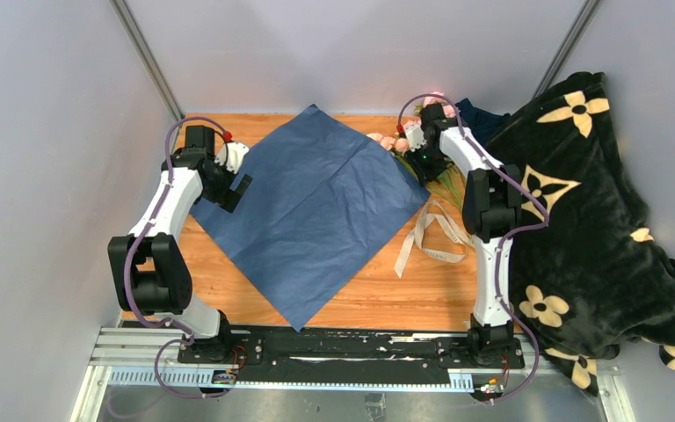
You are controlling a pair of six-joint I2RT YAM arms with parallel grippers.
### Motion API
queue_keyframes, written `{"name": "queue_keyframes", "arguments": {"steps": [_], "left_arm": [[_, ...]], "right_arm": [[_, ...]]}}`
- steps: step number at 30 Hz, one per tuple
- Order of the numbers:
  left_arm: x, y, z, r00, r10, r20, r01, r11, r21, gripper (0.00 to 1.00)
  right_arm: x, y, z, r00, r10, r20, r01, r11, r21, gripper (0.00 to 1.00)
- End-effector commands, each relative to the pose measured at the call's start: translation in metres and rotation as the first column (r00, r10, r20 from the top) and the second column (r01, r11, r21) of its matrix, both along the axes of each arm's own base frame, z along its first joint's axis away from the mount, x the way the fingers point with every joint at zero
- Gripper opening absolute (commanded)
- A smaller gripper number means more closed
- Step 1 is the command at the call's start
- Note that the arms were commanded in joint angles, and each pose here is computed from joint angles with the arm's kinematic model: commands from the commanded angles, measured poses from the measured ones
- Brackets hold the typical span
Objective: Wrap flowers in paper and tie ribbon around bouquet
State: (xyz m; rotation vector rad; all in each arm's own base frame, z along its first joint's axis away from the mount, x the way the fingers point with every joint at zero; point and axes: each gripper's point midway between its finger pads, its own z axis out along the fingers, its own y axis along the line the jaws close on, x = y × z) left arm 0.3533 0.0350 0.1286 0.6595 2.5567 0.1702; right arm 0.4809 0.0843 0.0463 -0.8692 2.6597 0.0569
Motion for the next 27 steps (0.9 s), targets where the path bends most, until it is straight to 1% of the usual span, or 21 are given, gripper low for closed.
{"name": "queue_keyframes", "arguments": {"steps": [1,2,6,7,8,9,11,12,14,16,17,19,20,21,22,23,24,25,26,27], "left_arm": [[-0.005,-0.001,-0.004,1.000,-0.009,-0.022,0.009,1.000,-0.001,0.96],[-0.005,-0.001,-0.005,1.000,-0.008,-0.023,0.008,1.000,-0.001,0.96],[-0.008,-0.001,-0.006,1.000,-0.013,-0.027,0.013,1.000,-0.001,0.96],[-0.009,-0.001,-0.007,1.000,-0.014,-0.028,0.014,1.000,0.000,0.96],[-0.009,-0.001,-0.007,0.999,-0.014,-0.029,0.014,1.000,0.001,0.96],[-0.009,-0.001,-0.006,1.000,-0.015,-0.027,0.015,1.000,0.002,0.96],[-0.009,-0.001,-0.003,1.000,-0.015,-0.016,0.015,1.000,0.000,0.96],[-0.008,-0.002,0.000,1.000,-0.018,-0.007,0.018,1.000,-0.002,0.96],[-0.007,-0.004,0.005,1.000,-0.024,0.008,0.024,1.000,-0.010,0.96],[-0.006,-0.006,0.011,0.999,-0.030,0.023,0.030,0.999,-0.020,0.96],[-0.006,-0.007,0.014,0.999,-0.030,0.030,0.031,0.999,-0.026,0.96],[-0.006,-0.011,0.019,0.998,-0.038,0.044,0.040,0.998,-0.044,0.96],[-0.005,-0.012,0.022,0.998,-0.039,0.051,0.042,0.998,-0.048,0.96],[-0.005,-0.013,0.023,0.998,-0.042,0.052,0.045,0.997,-0.056,0.96],[-0.005,-0.015,0.026,0.997,-0.043,0.057,0.046,0.997,-0.063,0.96],[-0.006,-0.018,0.028,0.997,-0.050,0.055,0.054,0.996,-0.077,0.96],[-0.005,-0.020,0.033,0.996,-0.057,0.062,0.063,0.994,-0.089,0.96],[-0.007,-0.026,0.037,0.995,-0.075,0.060,0.082,0.990,-0.119,0.96],[-0.011,-0.039,0.042,0.993,-0.108,0.057,0.117,0.977,-0.180,0.96],[-0.011,-0.046,0.051,0.990,-0.125,0.072,0.137,0.968,-0.210,0.96]], "right_arm": [[-0.006,0.006,-0.011,0.998,0.041,-0.046,-0.042,0.999,-0.021,0.36],[-0.005,0.004,-0.014,0.998,0.037,-0.049,-0.039,0.999,-0.033,0.35],[-0.002,-0.005,-0.018,0.999,0.028,-0.041,-0.031,0.996,-0.086,0.18],[0.000,-0.007,-0.017,0.999,0.028,-0.035,-0.031,0.995,-0.092,0.13],[0.001,-0.009,-0.014,0.999,0.030,-0.027,-0.033,0.994,-0.103,0.05],[0.003,-0.010,-0.008,0.999,0.033,-0.013,-0.034,0.993,-0.114,0.00],[0.007,-0.013,0.012,0.998,0.046,0.034,-0.042,0.991,-0.125,0.00],[0.011,-0.018,0.028,0.996,0.049,0.076,-0.037,0.988,-0.151,0.00],[0.023,-0.028,0.072,0.980,0.040,0.197,-0.007,0.986,-0.166,0.00],[0.032,-0.043,0.120,0.949,-0.027,0.314,0.072,0.988,-0.133,0.00],[0.035,-0.053,0.146,0.924,-0.079,0.373,0.125,0.987,-0.100,0.00],[0.037,-0.070,0.199,0.846,-0.221,0.485,0.247,0.969,0.010,0.00],[0.035,-0.071,0.222,0.808,-0.267,0.525,0.270,0.960,0.071,0.00],[0.032,-0.067,0.241,0.778,-0.300,0.553,0.269,0.953,0.139,0.00],[0.028,-0.054,0.256,0.761,-0.317,0.566,0.228,0.948,0.224,0.00],[0.019,-0.031,0.281,0.749,-0.315,0.583,0.130,0.932,0.337,0.00],[0.014,-0.014,0.289,0.751,-0.330,0.571,0.074,0.902,0.425,0.00],[0.005,0.010,0.302,0.765,-0.331,0.553,-0.016,0.847,0.531,0.00],[-0.004,0.036,0.317,0.783,-0.346,0.517,-0.089,0.760,0.644,0.00],[-0.014,0.060,0.331,0.803,-0.335,0.492,-0.163,0.671,0.723,0.00]]}}
